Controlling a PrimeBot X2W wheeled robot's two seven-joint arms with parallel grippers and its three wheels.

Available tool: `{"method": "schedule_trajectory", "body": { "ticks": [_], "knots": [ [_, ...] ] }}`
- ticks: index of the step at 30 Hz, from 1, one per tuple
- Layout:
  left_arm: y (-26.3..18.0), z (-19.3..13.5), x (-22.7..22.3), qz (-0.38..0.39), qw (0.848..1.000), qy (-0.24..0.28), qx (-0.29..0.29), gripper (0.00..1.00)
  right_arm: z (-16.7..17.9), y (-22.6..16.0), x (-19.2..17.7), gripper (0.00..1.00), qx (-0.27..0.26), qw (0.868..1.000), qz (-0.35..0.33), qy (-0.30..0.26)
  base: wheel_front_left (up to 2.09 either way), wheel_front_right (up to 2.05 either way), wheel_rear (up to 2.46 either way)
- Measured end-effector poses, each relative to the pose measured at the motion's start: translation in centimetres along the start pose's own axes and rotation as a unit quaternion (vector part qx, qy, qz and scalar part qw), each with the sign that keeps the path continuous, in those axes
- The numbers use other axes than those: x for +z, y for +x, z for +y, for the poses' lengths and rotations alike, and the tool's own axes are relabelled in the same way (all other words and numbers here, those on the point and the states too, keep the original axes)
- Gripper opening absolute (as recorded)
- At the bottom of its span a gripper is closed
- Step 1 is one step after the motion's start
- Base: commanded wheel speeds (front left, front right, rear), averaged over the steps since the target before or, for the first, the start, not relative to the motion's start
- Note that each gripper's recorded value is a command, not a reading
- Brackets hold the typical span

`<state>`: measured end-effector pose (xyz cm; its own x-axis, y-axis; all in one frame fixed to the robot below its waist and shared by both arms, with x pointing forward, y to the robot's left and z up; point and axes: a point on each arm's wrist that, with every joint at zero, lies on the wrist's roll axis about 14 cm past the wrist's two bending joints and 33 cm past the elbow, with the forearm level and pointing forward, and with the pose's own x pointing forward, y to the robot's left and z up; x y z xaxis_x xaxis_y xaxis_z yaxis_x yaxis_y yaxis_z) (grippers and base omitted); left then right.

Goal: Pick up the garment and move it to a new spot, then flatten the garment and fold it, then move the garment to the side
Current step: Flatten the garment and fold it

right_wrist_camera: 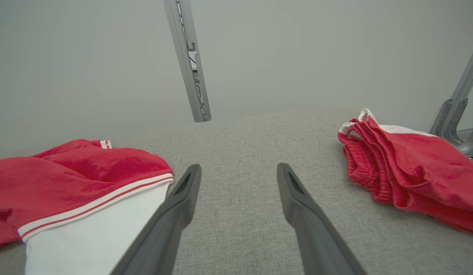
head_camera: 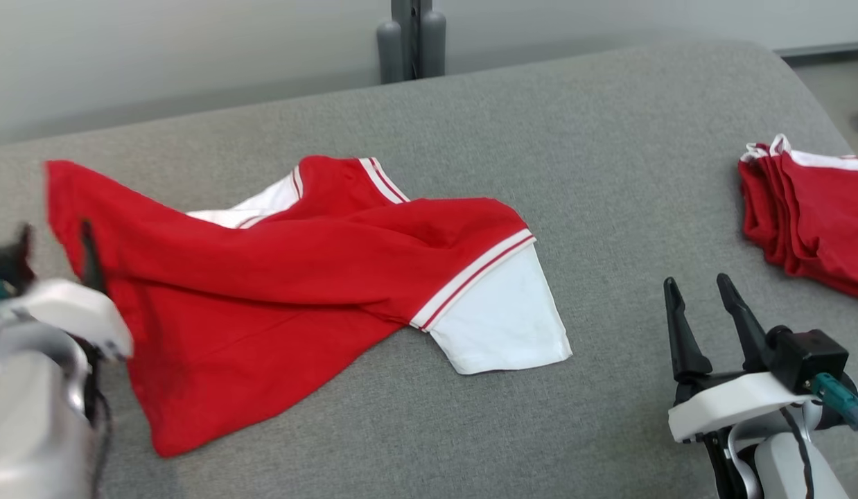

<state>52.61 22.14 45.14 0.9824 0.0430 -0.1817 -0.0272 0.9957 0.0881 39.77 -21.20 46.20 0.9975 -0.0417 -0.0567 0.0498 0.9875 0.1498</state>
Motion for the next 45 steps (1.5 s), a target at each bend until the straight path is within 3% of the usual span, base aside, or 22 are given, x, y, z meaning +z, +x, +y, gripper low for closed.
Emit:
{"method": "schedule_trajectory", "body": {
  "ticks": [6,13,22,34,45],
  "knots": [
    [-5.4,-2.5,-2.8,0.013,0.999,-0.038,-0.007,1.00,1.7,-1.0,0.5,1.00,0.024,1.000,-0.007,-0.001,0.00,0.00,0.00],
    [-12.2,-2.7,-4.8,0.010,0.998,-0.066,0.016,1.00,4.1,-1.8,1.4,1.00,0.060,0.998,-0.021,-0.003,0.00,0.00,0.00],
    [-17.2,-1.2,-5.0,-0.009,0.996,-0.068,0.052,1.00,6.0,-2.8,0.7,1.00,0.090,0.996,-0.011,-0.018,0.00,0.00,0.00],
    [-19.2,-1.9,-5.3,-0.012,0.997,-0.065,0.039,1.00,6.6,-3.4,0.0,1.00,0.102,0.994,-0.001,-0.026,0.00,0.00,0.00],
    [-16.9,-3.1,-6.7,0.019,0.995,-0.091,0.026,1.00,7.1,-2.3,-3.8,1.00,0.113,0.991,0.059,-0.039,0.00,0.00,0.00]
  ]
}}
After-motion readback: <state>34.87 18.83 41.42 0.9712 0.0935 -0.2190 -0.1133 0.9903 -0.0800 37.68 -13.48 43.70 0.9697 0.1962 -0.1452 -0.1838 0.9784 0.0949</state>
